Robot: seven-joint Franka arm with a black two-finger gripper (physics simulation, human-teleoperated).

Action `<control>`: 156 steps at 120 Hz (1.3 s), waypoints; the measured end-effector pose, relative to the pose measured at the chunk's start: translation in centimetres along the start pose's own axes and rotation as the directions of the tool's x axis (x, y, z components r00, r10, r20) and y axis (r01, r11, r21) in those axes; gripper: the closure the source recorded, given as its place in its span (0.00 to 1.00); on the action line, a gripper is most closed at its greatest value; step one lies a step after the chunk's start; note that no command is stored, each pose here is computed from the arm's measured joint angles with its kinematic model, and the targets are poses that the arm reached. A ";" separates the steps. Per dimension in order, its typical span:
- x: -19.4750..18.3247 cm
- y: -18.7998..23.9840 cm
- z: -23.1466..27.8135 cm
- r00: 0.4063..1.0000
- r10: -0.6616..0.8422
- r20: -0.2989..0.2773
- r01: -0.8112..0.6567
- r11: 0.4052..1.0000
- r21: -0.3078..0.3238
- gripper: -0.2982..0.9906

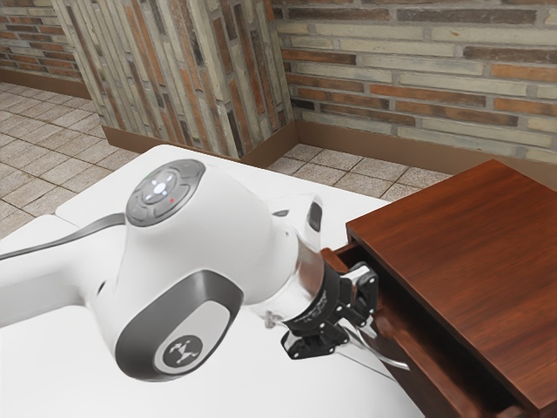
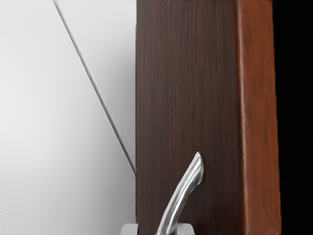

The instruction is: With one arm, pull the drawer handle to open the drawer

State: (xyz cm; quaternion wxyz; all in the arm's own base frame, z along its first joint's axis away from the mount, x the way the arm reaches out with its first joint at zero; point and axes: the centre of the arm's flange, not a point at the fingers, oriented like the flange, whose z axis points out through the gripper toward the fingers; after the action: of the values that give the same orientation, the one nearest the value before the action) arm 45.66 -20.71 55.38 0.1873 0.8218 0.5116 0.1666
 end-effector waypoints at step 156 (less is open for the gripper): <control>-1.1 -4.0 -2.8 1.000 0.002 -0.009 -0.001 0.999 0.034 0.75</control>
State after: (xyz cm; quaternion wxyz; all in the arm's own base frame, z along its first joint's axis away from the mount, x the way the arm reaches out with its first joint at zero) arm 40.79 -19.72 55.79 0.1710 0.8245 0.5146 0.1619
